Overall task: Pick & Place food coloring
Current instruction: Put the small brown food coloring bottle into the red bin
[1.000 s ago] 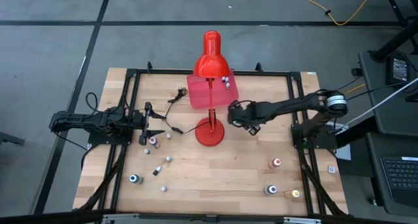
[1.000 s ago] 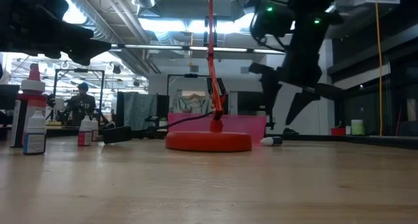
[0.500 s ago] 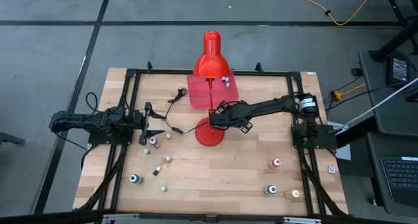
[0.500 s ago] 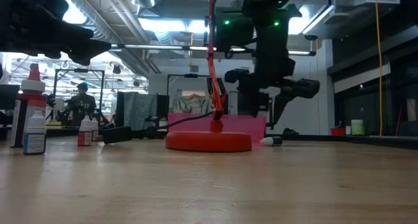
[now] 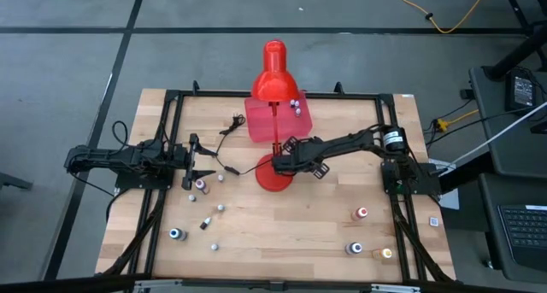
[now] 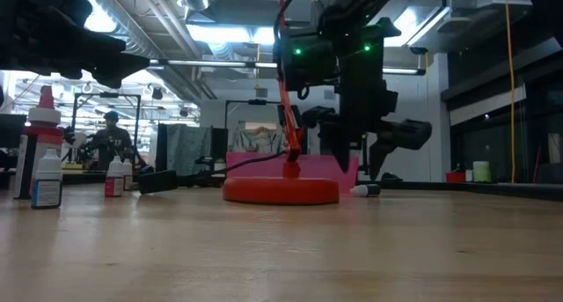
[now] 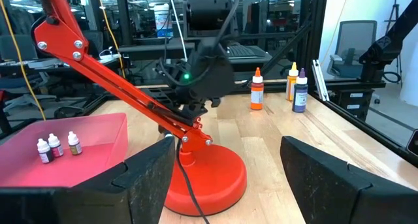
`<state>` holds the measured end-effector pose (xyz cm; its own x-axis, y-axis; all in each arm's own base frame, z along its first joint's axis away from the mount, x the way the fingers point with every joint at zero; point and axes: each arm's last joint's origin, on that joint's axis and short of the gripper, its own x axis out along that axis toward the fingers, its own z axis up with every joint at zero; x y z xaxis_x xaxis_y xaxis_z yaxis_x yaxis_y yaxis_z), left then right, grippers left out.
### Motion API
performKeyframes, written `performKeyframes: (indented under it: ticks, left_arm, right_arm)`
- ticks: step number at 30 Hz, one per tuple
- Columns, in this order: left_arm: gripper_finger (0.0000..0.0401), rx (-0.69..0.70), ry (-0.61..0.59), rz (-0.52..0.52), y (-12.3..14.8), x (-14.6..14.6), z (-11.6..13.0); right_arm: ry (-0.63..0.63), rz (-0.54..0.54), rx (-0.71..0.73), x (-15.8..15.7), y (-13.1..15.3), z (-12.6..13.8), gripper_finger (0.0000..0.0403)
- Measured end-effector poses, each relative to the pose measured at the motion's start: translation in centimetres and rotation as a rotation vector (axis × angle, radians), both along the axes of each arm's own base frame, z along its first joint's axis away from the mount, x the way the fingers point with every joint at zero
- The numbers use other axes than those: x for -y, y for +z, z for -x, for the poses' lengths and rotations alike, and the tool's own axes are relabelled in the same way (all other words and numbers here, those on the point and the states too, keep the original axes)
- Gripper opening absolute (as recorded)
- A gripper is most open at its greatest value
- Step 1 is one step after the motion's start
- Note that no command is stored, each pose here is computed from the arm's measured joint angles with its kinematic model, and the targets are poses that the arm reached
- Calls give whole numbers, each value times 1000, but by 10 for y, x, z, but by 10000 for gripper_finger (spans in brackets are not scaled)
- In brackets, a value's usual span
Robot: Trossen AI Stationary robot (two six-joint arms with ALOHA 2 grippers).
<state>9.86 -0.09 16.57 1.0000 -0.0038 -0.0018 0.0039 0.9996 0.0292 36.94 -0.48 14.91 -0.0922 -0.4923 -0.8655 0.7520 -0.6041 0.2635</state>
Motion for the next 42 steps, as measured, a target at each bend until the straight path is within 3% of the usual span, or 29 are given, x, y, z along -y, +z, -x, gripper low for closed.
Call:
performKeyframes:
  ticks: [27, 42]
  left_arm:
    - [272, 0, 0, 0, 0, 0, 0]
    - [271, 0, 0, 0, 0, 0, 0]
  right_arm:
    - [18, -23, -41, -2, -24, 14, 228]
    - [114, -37, -112, -2, -24, 16, 228]
